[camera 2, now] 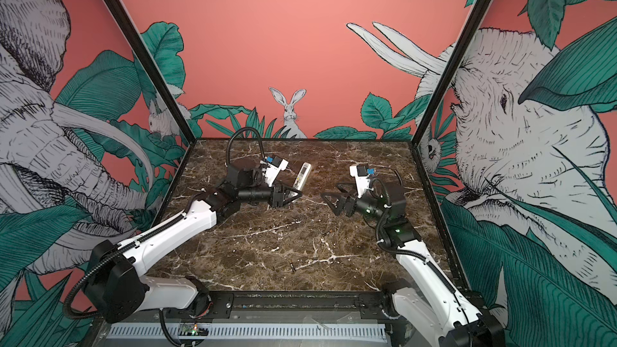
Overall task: Load the batteries into the remote control
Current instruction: 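Grasp the white remote with the left gripper and lift it upright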
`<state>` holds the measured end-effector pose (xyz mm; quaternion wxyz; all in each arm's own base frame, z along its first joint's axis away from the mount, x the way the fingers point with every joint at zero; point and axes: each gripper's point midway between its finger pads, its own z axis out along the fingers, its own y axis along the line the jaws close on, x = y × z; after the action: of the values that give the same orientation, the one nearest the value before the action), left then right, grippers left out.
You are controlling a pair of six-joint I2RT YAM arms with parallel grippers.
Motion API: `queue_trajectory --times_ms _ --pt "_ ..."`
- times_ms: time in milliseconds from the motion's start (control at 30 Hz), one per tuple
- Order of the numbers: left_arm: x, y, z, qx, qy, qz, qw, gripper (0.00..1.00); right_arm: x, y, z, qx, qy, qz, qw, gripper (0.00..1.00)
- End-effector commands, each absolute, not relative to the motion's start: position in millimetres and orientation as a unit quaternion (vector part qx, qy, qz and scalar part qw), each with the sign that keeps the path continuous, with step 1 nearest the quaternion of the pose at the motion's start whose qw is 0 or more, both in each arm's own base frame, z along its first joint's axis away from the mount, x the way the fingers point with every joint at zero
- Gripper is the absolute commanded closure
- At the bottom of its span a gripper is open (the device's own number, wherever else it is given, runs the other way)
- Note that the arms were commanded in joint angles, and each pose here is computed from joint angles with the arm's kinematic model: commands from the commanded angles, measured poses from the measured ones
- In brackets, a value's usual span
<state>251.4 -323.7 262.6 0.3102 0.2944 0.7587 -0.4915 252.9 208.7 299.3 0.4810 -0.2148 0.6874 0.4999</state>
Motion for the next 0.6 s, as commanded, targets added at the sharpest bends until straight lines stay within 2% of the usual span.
queue_trajectory --times_ms 0,233,567 --pt "226.8 -328.4 282.8 0.331 0.709 -0.55 0.292 0.73 235.9 220.0 343.7 -0.257 0.62 0.553 0.493 0.02" --pt "210.7 -327.6 299.4 0.351 0.673 -0.582 0.293 0.74 239.8 230.9 355.9 -0.254 0.606 0.585 0.476 0.01" --pt "206.4 -328.0 304.0 0.361 0.662 -0.589 0.29 0.75 253.8 247.0 355.5 -0.25 0.598 0.606 0.461 0.02"
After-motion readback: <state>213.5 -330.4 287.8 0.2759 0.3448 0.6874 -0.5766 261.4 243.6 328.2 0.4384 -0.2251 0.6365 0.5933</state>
